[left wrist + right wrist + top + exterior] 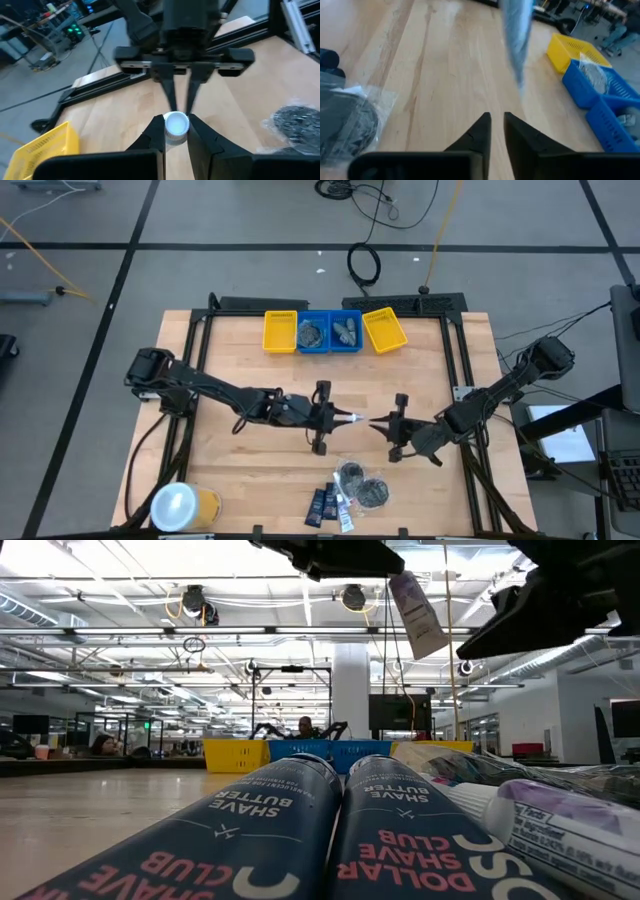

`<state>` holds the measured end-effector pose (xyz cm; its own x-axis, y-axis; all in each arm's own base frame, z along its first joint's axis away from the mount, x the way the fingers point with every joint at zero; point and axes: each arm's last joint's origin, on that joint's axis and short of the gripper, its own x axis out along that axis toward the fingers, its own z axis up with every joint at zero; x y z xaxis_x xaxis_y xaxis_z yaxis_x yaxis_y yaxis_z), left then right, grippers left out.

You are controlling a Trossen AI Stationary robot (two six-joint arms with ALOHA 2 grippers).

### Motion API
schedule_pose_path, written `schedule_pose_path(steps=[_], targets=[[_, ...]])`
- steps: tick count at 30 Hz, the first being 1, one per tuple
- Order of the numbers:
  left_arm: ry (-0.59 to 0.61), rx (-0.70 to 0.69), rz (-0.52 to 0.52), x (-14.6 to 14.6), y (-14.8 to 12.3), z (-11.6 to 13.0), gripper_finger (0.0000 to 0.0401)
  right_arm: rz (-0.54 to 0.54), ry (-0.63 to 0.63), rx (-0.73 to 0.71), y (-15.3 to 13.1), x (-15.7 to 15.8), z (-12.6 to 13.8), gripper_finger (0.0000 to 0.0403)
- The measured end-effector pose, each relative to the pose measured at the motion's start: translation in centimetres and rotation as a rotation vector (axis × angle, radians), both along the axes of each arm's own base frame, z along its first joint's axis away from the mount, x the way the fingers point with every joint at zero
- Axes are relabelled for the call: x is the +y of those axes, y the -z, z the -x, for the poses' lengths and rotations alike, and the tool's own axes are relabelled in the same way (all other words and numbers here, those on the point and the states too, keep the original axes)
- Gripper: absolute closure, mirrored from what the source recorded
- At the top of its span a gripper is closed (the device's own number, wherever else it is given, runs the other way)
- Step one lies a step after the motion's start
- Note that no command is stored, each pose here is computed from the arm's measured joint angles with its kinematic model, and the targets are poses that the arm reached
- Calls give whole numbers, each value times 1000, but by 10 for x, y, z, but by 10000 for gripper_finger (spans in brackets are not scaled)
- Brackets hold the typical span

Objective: Pick & Place Travel size toiletries
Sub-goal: Put the top toothpaste into the left yellow bin

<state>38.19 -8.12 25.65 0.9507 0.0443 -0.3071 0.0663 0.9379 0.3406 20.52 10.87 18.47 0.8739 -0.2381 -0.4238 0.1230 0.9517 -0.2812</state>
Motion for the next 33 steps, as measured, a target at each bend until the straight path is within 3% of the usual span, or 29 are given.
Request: schedule_pose_path(steps=[10,25,33], targets=[[-319,107,-96,21,-16,25,367,-61,6,24,3,0,2,271],[-741,245,-10,106,-48,82,367,-74,5,11,2,0,1,277],[-841,329,89,167,-42,96,367,-89,3,-11,0,1,0,277]])
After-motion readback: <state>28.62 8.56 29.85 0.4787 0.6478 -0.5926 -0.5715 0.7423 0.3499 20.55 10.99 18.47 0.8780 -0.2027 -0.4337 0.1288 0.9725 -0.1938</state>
